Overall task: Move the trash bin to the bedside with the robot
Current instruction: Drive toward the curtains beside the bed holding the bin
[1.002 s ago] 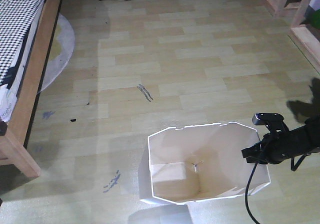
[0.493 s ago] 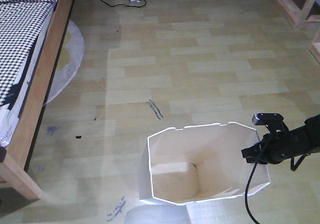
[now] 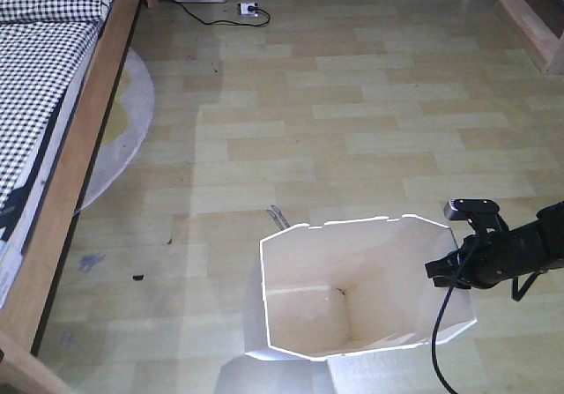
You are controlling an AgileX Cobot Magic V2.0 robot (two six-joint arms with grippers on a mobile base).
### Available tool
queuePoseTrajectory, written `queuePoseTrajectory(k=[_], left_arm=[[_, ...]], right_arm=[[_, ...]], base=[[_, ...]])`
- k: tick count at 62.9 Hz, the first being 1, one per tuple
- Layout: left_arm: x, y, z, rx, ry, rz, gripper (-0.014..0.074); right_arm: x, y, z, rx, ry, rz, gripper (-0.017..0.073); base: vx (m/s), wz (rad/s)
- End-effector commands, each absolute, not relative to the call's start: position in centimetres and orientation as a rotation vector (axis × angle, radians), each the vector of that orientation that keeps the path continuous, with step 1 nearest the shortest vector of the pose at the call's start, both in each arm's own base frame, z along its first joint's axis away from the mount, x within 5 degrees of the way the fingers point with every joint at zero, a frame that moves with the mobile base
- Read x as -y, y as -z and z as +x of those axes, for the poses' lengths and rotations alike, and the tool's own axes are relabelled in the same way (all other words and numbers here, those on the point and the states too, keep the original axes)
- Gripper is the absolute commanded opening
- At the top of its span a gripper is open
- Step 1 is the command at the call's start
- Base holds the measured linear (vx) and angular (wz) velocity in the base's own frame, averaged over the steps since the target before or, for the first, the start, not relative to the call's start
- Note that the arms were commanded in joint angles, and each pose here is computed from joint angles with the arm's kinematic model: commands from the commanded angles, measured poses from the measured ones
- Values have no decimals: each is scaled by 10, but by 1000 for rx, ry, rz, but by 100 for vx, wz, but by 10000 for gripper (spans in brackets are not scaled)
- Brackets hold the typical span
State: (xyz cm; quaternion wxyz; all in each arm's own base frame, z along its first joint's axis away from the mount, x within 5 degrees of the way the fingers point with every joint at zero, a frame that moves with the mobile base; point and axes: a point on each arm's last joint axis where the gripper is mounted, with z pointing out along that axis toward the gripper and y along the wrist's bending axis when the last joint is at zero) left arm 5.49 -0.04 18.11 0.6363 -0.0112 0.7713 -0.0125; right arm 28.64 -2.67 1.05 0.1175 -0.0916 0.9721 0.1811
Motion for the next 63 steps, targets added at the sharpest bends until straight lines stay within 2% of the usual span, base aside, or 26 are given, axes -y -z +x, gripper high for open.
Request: queuePoseTrajectory(k=[1,63], left_arm=[[0,-182,56,-1697,36,-30,-6],[0,-182,56,-1697,36,-30,-6]], right_arm=[[14,-38,296,-2709,-757,-242,-5],[14,-38,296,-2709,-757,-242,-5]], base=[[33,0],[35,1]])
